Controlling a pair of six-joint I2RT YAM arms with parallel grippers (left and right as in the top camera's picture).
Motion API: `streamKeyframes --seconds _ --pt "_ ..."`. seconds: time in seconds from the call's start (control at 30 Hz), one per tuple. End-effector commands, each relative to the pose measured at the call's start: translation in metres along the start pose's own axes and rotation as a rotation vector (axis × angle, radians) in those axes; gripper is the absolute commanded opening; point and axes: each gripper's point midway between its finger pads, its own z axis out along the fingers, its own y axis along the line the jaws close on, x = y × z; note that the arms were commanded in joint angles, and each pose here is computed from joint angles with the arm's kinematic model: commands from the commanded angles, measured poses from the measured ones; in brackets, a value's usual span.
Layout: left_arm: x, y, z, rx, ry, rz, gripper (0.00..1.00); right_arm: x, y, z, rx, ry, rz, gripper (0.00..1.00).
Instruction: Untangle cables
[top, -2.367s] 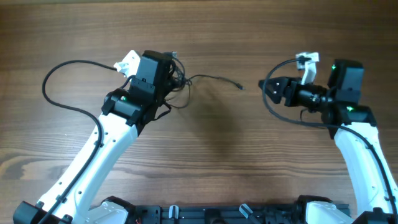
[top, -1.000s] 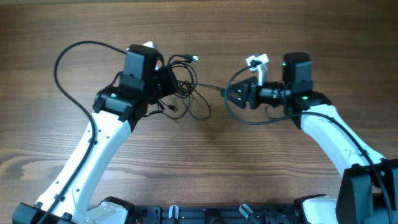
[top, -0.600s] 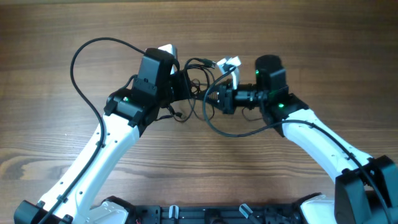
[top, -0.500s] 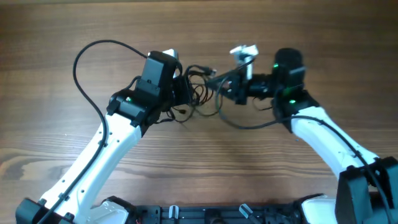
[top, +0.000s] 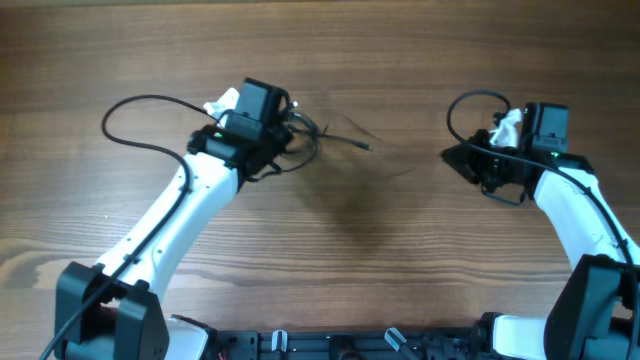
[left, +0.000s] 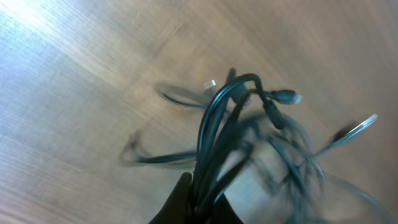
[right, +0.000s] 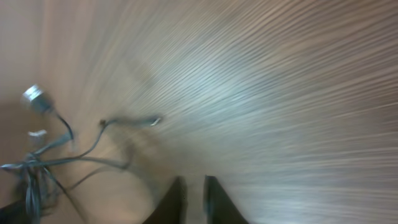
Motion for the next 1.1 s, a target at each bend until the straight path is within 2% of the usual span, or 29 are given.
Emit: streamKeyframes --seconds 0.0,0.03,0.07,0.17,0.3,0.4,0.47,0.5,0.53,0.57,0.6,0.63,0.7,0.77,0.8,0.83,0.93,1.03,1.07 --pt "0.007 -0.048 -0.006 0.271 0.093 0.272 0.04 -0.015 -0.008 -0.004 0.053 -0.064 -0.133 0.63" --pt "0.019 -0.066 -0.013 0.374 0.126 0.398 0.04 -0.011 0.008 -0.004 -0.035 -0.039 -0.201 0.72" --pt "0.031 -0.078 -0.020 0.458 0.154 0.508 0.04 -0.005 0.029 -0.006 -0.159 -0.009 -0.283 0.77" --pt "0.063 -0.094 -0.034 0.598 0.228 0.678 0.04 0.015 0.080 -0.013 -0.417 0.042 -0.472 0.86" --pt "0.068 -0.102 -0.038 0.621 0.227 0.673 0.04 0.049 0.116 0.002 -0.489 0.096 -0.641 0.88" --pt "0.061 -0.110 -0.040 0.639 0.216 0.592 0.04 0.081 0.135 0.017 -0.520 0.139 -0.797 0.88" --pt "0.058 -0.113 -0.041 0.644 0.218 0.548 0.04 0.098 0.142 0.028 -0.518 0.170 -0.843 0.83" --pt "0.058 -0.113 -0.041 0.641 0.225 0.524 0.04 0.106 0.146 0.030 -0.534 0.188 -0.855 0.77" --pt "0.059 -0.113 -0.041 0.636 0.234 0.502 0.04 0.117 0.151 0.032 -0.554 0.211 -0.876 0.49" --pt "0.060 -0.111 -0.040 0.626 0.242 0.495 0.04 0.120 0.153 0.033 -0.558 0.215 -0.882 0.17" --pt "0.060 -0.108 -0.039 0.615 0.247 0.493 0.04 0.120 0.154 0.032 -0.560 0.216 -0.882 0.04" --pt "0.057 -0.098 -0.032 0.550 0.235 0.481 0.04 0.113 0.153 0.028 -0.554 0.202 -0.846 0.04" --pt "0.040 -0.057 -0.010 0.304 0.156 0.439 0.04 0.098 0.159 0.000 -0.642 0.176 -0.811 0.04" --pt "0.011 0.021 -0.002 -0.115 0.010 0.244 0.04 0.071 0.158 -0.033 -0.693 0.105 -0.762 0.04" --pt "0.002 0.047 -0.007 -0.243 -0.055 0.143 0.04 0.054 0.152 -0.043 -0.675 0.057 -0.720 0.04" --pt "-0.001 0.058 -0.010 -0.293 -0.092 0.066 0.04 0.039 0.144 -0.047 -0.640 0.020 -0.660 0.04" --pt "-0.005 0.049 -0.007 -0.244 -0.111 -0.078 0.04 0.005 0.106 -0.033 -0.406 -0.059 -0.439 0.04" --pt "0.005 -0.007 0.000 0.011 -0.005 -0.091 0.04 -0.004 0.050 -0.016 -0.096 -0.093 -0.242 0.04" --pt "0.007 -0.026 -0.001 0.098 0.024 -0.064 0.04 -0.005 0.027 -0.015 0.019 -0.106 -0.159 0.28"
